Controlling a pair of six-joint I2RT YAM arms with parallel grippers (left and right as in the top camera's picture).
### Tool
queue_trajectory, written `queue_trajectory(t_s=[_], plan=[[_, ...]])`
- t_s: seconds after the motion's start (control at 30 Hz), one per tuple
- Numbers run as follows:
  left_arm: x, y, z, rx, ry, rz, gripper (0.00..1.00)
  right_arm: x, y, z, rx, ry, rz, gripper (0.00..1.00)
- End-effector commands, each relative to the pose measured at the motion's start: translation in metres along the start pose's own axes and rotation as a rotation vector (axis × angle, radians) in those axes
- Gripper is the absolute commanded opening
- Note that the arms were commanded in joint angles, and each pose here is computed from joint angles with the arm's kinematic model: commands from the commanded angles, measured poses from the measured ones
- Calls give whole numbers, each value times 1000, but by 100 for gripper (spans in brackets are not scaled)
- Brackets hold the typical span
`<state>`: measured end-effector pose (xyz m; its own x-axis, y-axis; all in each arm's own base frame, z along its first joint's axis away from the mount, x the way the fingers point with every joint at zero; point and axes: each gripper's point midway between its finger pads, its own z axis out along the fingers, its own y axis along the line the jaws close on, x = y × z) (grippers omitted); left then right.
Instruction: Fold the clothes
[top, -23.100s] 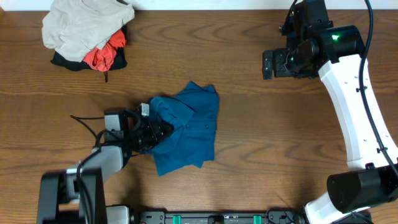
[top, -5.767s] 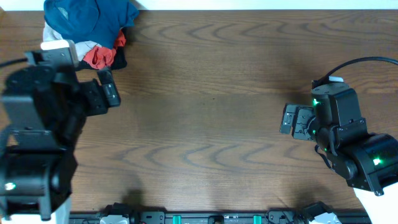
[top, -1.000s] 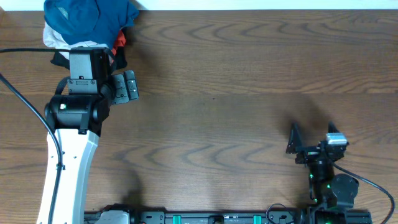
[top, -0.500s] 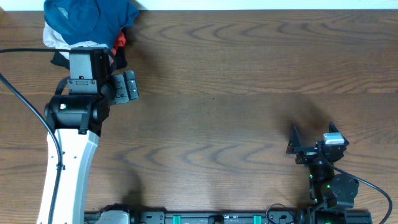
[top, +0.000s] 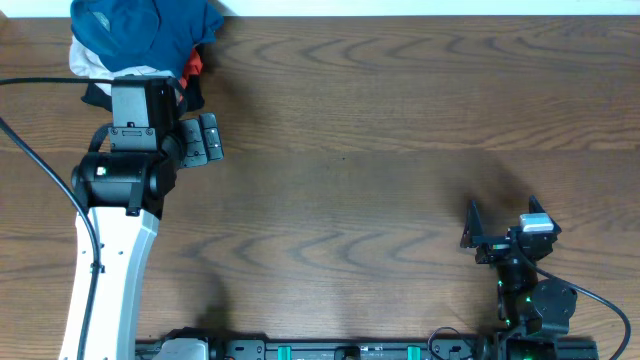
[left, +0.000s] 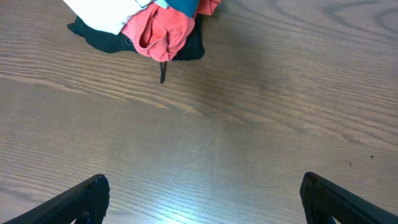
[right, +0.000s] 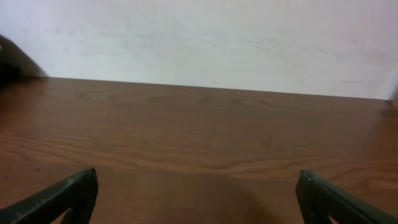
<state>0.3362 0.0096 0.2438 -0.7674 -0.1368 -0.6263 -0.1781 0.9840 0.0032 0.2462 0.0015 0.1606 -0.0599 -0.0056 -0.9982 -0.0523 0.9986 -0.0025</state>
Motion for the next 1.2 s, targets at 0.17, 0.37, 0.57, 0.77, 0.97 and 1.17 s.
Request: queue_trajectory(t_s=[0.17,0.37,0.57,0.77,0.97,1.17], plan=[[0,0,2,-10,2,-5,98,0,-1,0,2,0,-12,99],[10,-1,-2,9,33,-2,98,0,-1,0,2,0,-12,99],[23,-10,-6,84,-8,-8,98,0,-1,0,2,0,-12,99],[42,-8,1,117,-196,-28,98,0,-1,0,2,0,-12,99],[65,-4,1,158,-430,-53,98,0,-1,0,2,0,-12,99],[86,6,-7,171,-599,-78,98,0,-1,0,2,0,-12,99]])
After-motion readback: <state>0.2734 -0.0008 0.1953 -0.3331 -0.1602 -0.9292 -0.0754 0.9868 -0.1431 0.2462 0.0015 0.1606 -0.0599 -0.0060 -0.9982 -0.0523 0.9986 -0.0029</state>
